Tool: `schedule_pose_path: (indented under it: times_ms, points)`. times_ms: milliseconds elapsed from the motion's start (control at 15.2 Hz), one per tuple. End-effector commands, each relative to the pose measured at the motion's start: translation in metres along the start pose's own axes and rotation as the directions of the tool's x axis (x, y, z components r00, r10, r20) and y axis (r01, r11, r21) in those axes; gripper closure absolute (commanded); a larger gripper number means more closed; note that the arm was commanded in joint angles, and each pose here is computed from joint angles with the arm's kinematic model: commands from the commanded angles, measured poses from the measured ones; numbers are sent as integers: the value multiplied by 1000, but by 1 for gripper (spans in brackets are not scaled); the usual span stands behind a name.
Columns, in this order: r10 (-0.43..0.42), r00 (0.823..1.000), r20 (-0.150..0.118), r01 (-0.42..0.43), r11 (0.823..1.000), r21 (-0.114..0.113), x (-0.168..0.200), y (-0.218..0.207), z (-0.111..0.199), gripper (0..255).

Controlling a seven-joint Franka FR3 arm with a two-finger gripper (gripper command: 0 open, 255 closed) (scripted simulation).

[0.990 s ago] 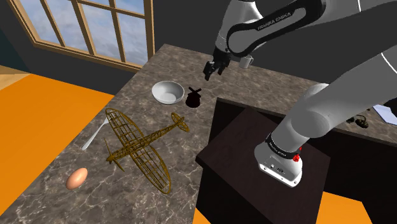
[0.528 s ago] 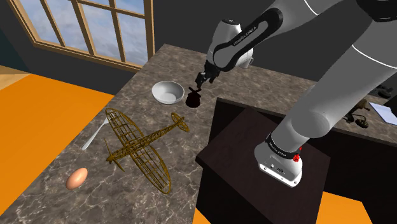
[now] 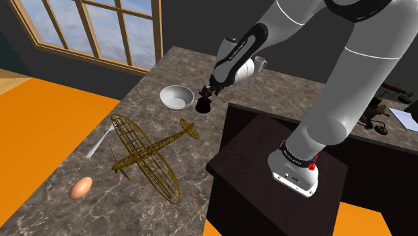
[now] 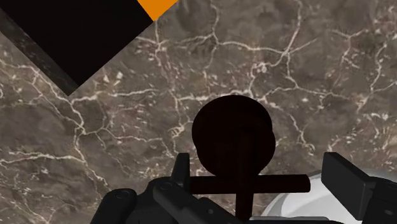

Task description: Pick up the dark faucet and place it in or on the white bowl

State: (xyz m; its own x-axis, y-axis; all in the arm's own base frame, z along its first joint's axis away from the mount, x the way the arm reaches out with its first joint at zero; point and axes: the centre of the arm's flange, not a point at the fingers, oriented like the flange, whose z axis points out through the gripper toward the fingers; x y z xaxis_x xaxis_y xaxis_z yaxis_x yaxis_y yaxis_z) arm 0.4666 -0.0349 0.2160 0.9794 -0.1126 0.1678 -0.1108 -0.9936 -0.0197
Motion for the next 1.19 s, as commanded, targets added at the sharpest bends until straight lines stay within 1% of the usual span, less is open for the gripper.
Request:
schedule_pose_path:
  times_ms: [0, 198, 660, 726, 1122]
  points:
    - [0, 1000, -1, 0, 1000, 0, 0, 0, 11, 0]
    - [0, 1000, -1, 0, 1000, 0, 0, 0, 25, 0]
    - [0, 1000, -1, 0, 1000, 0, 0, 0, 25, 0]
    - [0, 1000, -1, 0, 1000, 0, 0, 0, 25, 255]
    - [0, 1000, -1, 0, 1000, 0, 0, 0, 24, 255]
